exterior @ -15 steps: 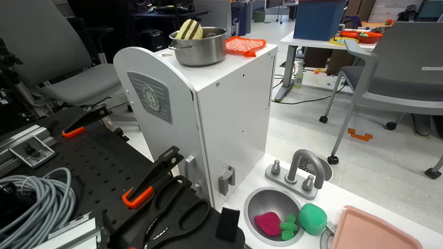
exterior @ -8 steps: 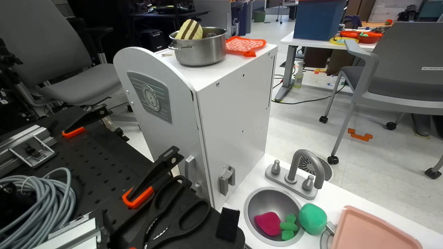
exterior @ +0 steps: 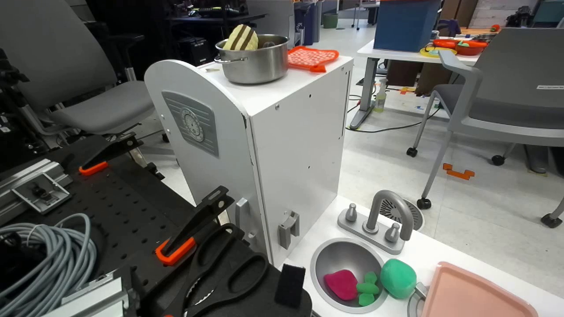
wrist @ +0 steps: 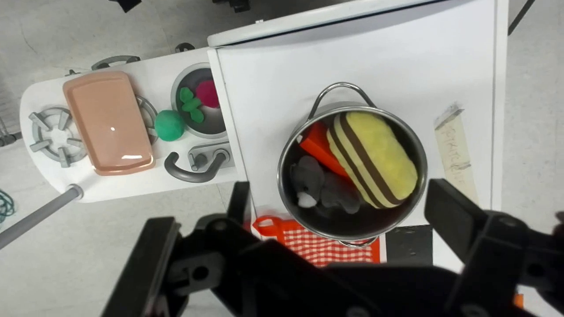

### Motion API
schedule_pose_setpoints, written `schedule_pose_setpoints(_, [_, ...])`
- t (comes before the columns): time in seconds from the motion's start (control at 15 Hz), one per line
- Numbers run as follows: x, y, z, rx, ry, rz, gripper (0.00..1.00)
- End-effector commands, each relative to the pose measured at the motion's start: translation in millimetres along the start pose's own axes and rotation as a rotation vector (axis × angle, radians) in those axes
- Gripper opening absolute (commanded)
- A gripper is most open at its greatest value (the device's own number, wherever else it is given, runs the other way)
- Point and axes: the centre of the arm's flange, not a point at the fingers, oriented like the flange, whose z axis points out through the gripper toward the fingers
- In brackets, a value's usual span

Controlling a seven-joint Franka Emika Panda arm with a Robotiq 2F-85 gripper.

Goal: Remove the yellow sponge from the pot

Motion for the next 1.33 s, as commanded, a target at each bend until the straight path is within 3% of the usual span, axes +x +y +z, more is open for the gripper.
schedule_pose_setpoints(0.0, [3.0, -2.7, -1.4, 0.006, 0.019, -0.057, 1.0])
schedule_pose_setpoints(1.27, [-0.1, -2.4, 0.5, 0.004, 0.001, -0.052, 1.0])
